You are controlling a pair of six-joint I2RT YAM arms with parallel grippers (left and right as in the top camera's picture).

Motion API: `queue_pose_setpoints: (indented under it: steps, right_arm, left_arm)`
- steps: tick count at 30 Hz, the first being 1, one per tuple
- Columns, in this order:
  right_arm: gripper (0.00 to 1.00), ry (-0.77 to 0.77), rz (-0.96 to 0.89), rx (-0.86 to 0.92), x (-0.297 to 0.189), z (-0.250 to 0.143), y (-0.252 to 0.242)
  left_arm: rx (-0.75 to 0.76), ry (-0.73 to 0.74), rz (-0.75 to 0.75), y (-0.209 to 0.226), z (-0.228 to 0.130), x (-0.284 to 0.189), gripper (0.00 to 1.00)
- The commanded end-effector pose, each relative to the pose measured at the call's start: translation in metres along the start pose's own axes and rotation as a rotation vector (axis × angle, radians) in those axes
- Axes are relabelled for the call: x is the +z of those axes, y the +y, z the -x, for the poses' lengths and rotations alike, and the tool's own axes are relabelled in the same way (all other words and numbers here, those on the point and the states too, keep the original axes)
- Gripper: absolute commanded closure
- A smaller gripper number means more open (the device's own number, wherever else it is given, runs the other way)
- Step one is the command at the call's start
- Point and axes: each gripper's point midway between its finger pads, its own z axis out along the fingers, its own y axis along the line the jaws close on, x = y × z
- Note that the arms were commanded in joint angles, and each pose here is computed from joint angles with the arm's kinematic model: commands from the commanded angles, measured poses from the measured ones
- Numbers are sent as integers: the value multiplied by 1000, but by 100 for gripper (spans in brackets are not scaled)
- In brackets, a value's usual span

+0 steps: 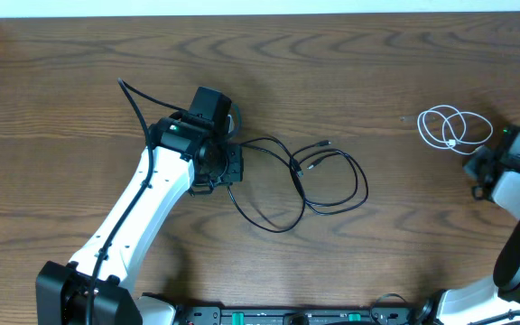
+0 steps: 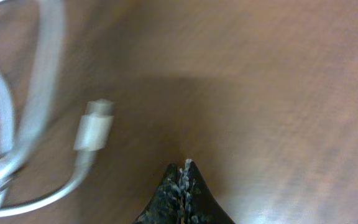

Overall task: Untangle cables
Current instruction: 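Move the white cable further right with the right gripper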

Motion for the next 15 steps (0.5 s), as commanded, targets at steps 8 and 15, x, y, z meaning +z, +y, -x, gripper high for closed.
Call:
queue_pose_setpoints:
  steps: [8, 15]
  right_arm:
    - [64, 236, 534, 107, -20, -40, 77]
    - [49, 216, 708, 95, -51, -25, 100]
  left_arm:
    - [-14, 1, 11, 2, -2, -1, 93]
    - [-15, 8, 14, 3, -4, -1, 93]
